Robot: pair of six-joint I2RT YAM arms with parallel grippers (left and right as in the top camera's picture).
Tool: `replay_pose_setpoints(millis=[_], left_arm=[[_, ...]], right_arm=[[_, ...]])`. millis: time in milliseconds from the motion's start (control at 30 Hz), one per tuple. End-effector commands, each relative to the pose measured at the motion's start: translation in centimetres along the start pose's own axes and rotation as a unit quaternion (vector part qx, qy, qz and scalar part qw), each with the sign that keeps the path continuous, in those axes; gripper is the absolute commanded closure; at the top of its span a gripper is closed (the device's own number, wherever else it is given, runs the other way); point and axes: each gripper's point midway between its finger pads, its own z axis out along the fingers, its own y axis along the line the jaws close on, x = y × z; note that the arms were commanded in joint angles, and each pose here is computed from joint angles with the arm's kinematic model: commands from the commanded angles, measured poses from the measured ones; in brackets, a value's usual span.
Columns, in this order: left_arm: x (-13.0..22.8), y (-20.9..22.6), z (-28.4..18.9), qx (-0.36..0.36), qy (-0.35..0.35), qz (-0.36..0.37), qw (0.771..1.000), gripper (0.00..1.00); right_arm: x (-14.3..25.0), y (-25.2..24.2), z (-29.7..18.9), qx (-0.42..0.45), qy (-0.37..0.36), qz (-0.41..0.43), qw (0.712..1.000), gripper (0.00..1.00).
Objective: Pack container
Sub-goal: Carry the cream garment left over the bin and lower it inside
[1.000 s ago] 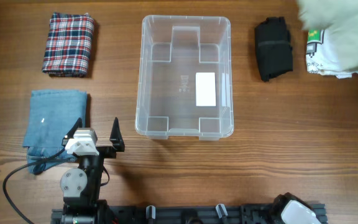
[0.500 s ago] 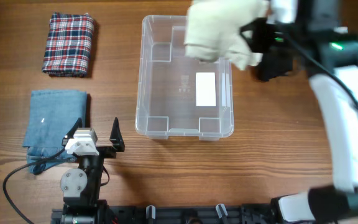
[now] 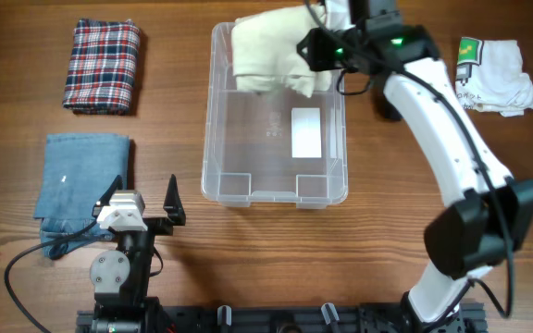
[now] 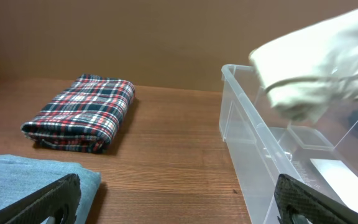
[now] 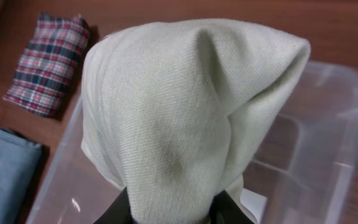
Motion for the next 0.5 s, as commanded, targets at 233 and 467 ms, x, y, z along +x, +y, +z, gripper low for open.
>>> replay_pose_setpoints(millis=[233,467], left_arm=[[0.1,0.2,0.0,-0.006,0.000,0.007,1.000,0.00],[0.1,0.2,0.0,-0.006,0.000,0.007,1.000,0.00]], right_arm=[[1.0,0.0,4.8,-0.022,0.025,0.067,0.997,0.95],[1.8,-0.2,6.2,-0.026,0.041,0.122,0.991,0.95]])
